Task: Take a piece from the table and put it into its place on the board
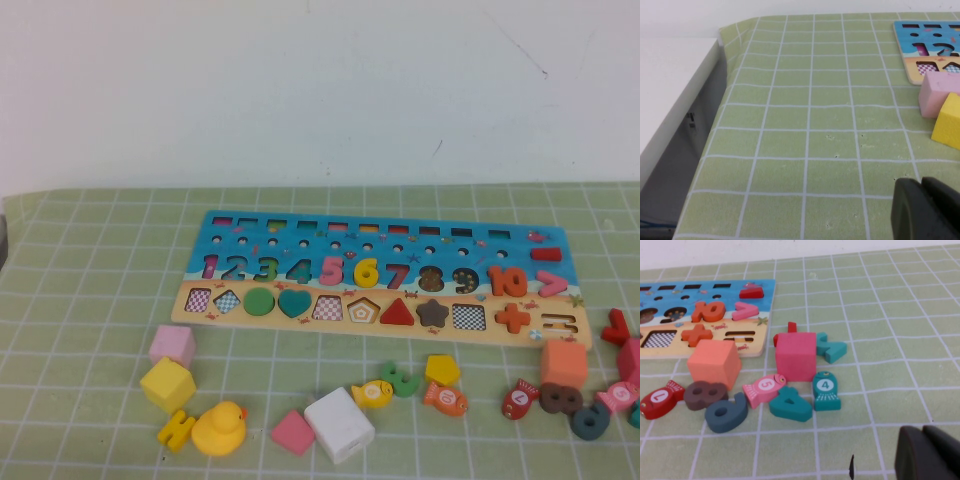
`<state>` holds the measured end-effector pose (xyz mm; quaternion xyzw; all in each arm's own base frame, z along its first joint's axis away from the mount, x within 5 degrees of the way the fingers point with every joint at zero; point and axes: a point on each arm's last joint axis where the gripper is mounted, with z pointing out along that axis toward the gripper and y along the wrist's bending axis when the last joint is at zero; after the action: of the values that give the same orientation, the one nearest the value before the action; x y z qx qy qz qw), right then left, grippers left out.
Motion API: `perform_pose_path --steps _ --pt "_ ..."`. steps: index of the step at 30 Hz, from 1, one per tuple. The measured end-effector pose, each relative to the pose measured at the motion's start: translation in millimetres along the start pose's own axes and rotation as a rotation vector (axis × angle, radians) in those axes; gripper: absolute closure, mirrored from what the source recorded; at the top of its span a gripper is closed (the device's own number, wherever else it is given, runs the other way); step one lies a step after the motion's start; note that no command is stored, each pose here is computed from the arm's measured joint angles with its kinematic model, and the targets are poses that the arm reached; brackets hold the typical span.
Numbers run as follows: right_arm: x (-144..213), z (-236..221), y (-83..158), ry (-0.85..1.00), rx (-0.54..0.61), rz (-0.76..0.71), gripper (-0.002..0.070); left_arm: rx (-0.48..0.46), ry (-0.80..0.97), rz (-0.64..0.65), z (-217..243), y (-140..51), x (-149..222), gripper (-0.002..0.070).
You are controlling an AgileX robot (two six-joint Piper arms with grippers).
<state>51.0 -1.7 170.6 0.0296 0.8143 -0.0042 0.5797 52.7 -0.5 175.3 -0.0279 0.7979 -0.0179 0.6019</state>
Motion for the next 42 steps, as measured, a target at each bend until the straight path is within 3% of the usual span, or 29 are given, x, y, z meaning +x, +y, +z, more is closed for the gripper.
perform_pose_path --steps 42 --pt "0.0 0.0 0.0 0.0 0.0 0.0 0.0678 0.031 0.002 0.007 -0.1 -1.8 0.1 0.0677"
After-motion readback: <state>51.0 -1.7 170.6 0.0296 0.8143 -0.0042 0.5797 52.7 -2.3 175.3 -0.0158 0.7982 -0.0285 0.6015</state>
